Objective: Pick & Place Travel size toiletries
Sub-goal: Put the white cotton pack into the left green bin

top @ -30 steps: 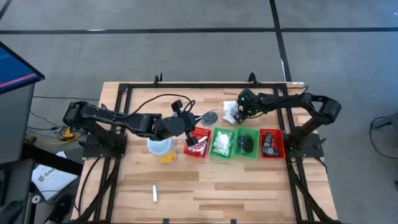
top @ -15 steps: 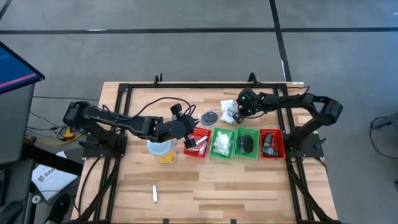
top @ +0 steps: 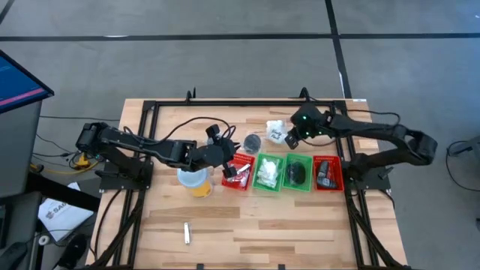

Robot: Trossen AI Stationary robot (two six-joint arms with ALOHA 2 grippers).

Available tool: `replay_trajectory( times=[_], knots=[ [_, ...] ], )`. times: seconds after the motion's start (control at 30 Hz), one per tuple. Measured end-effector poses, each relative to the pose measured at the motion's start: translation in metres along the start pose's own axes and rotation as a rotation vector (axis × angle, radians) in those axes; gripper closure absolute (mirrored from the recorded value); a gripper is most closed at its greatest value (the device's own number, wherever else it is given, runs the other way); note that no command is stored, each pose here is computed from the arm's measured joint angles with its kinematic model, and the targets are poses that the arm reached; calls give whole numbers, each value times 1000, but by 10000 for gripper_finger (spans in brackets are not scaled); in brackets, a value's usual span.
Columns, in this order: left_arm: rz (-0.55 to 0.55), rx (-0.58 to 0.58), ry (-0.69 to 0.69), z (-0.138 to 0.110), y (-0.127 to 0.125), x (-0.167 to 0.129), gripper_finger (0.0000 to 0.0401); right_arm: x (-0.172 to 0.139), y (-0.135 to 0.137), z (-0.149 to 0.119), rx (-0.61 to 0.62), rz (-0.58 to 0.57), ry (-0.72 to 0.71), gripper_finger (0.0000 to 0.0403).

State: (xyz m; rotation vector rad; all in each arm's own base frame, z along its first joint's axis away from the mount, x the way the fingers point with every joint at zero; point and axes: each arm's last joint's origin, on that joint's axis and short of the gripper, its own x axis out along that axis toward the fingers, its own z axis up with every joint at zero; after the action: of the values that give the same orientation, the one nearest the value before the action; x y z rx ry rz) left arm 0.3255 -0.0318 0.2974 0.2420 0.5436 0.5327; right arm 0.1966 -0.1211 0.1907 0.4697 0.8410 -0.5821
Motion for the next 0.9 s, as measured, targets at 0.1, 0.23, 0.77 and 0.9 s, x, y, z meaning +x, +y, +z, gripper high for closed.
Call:
replay_trajectory(
  times=[0.1,0.23,0.77,0.9],
  knots=[
    [0,-7,-8,1,0,0,376,-16,12,-2,-31,40,-34,403],
    [0,-10,-13,2,0,0,376,-37,29,-5,-69,114,-100,403],
    [0,-23,-30,4,0,0,376,-91,85,-12,-187,354,-157,403],
    [0,-24,-31,4,0,0,376,-93,94,-18,-192,377,-122,403]
  ],
)
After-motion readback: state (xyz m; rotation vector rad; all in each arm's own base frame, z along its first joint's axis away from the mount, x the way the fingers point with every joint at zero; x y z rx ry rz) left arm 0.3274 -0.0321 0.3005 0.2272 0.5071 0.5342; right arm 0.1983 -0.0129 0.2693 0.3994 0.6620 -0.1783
